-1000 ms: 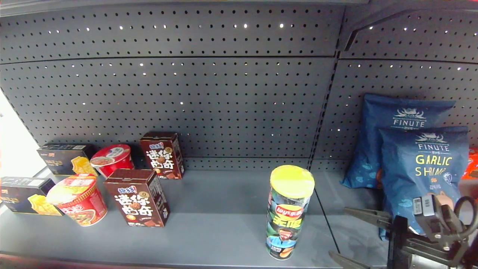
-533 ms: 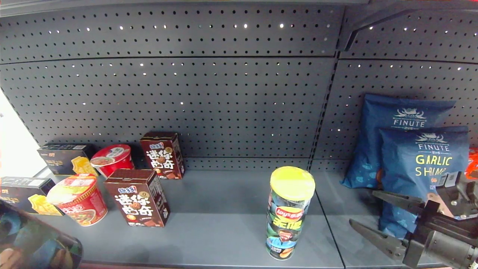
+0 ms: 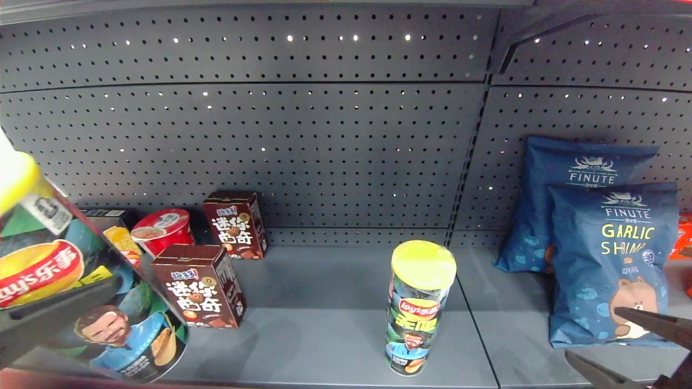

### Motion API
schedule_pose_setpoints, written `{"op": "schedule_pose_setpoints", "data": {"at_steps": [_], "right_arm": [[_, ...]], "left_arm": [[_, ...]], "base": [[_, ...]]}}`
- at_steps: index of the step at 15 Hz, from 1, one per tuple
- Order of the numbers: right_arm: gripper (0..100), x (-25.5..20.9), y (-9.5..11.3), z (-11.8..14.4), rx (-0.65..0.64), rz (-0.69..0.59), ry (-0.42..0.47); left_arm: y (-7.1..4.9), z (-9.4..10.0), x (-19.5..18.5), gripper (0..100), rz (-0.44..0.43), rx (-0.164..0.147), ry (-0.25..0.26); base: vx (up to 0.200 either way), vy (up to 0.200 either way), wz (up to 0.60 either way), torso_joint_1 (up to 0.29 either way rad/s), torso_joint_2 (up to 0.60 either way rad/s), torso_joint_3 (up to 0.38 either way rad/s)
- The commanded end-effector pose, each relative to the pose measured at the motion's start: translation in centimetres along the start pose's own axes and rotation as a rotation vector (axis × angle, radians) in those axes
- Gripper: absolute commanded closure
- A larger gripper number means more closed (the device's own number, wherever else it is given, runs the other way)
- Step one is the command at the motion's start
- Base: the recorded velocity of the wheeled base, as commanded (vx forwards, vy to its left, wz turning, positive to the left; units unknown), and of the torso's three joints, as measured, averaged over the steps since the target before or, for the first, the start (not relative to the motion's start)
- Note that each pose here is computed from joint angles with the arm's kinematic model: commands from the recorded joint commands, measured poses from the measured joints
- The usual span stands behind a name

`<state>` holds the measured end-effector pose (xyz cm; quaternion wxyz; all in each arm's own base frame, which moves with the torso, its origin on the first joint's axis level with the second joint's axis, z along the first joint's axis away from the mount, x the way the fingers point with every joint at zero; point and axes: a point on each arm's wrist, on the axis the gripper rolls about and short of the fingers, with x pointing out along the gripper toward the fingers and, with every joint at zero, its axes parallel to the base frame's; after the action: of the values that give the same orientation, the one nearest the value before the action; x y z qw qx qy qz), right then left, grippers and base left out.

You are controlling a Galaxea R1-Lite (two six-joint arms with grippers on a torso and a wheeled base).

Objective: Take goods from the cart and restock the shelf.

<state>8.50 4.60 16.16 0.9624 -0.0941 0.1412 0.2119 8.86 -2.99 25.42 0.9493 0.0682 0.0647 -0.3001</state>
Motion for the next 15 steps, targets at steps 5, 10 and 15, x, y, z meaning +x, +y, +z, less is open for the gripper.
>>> {"op": "schedule_pose_setpoints", "data": {"at_steps": [5, 10, 15], "right_arm": [[0, -3.2, -0.4, 0.4, 0.025, -0.034, -0.075], [0, -2.7, -0.4, 0.5, 0.090, -0.034, -0.061], [0, -2.4, -0.2, 0.3, 0.104, -0.011, -0.038]], "left_arm": [[1.5, -0.9, 8.8, 100, -0.107, -0.027, 0.084], [1.4, -1.4, 12.7, 100, -0.162, -0.027, 0.134], [0.9, -0.3, 17.7, 100, -0.253, -0.024, 0.140]], "base": [[0.000, 0.000, 0.00, 0.000, 0.00, 0.000], [0.000, 0.000, 0.00, 0.000, 0.00, 0.000], [0.000, 0.000, 0.00, 0.000, 0.00, 0.000]]}}
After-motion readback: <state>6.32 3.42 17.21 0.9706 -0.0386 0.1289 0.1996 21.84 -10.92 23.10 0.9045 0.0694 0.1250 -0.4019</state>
